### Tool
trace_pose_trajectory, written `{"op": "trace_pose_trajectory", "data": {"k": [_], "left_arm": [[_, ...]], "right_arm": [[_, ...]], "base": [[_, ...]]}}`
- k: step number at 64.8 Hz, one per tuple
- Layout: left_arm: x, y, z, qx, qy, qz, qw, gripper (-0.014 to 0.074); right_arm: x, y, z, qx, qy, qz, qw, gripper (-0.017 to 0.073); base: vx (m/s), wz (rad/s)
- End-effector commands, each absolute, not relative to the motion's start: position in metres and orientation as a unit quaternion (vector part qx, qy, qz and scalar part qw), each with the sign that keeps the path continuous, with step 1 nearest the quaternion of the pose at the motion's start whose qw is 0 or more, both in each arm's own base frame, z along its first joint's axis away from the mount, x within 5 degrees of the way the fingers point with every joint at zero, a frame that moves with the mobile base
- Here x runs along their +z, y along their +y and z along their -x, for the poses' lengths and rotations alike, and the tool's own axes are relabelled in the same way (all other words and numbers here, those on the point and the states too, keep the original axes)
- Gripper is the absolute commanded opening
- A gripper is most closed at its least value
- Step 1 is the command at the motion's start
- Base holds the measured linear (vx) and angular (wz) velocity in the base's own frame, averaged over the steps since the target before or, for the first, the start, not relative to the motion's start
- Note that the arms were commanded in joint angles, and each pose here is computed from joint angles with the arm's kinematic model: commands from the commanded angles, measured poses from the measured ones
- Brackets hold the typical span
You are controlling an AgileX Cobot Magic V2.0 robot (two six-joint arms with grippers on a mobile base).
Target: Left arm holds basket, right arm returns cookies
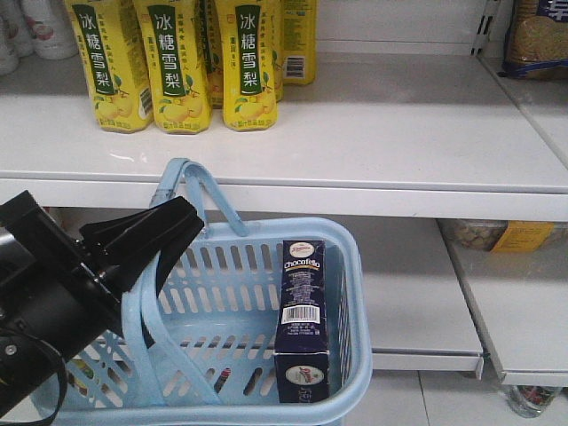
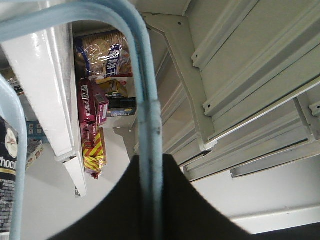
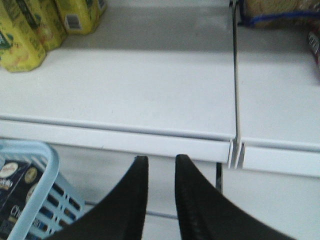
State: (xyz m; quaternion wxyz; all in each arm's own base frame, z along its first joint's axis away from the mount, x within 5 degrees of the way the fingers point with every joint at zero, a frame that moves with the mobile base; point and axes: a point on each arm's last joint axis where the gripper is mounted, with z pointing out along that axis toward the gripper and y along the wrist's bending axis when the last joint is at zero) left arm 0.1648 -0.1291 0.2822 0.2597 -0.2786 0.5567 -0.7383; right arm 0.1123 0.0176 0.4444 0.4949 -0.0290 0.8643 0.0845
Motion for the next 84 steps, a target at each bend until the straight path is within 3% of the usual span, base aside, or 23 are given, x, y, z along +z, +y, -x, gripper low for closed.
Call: {"op": "trace_pose_trajectory", "data": {"k": [1,13,24,45,70,84], "left_arm": [[0.305,-0.121,-0.168,-0.778,0.484,0.277,0.289,0.0000],[0.305,-0.121,-0.168,-0.778,0.484,0.277,0.289,0.0000],[0.305,-0.121,-0.168,-0.778,0.484,0.277,0.289,0.0000],[0.305,-0.121,-0.168,-0.778,0.484,0.277,0.289,0.0000],[0.305,-0.121,-0.168,-0.778,0.484,0.277,0.289,0.0000],[0.305,-0.121,-0.168,-0.778,0.484,0.277,0.289,0.0000]], "right_arm": [[0.451,0.020,-0.110,0.097,0.863,0.030,0.494,0.0235],[0.444,0.022,-0.105,0.108,0.885,0.036,0.451,0.0461],[0.439,0.023,-0.101,0.124,0.900,0.015,0.417,0.0565],[0.436,0.032,-0.096,0.177,0.907,0.011,0.381,0.0575],[0.426,0.047,-0.133,0.253,0.916,0.004,0.311,0.0574],[0.424,0.070,-0.145,0.277,0.922,0.043,0.268,0.0574]], "base": [[0.00,0.00],[0.00,0.00],[0.00,0.00],[0.00,0.00],[0.00,0.00],[0.00,0.00]]}}
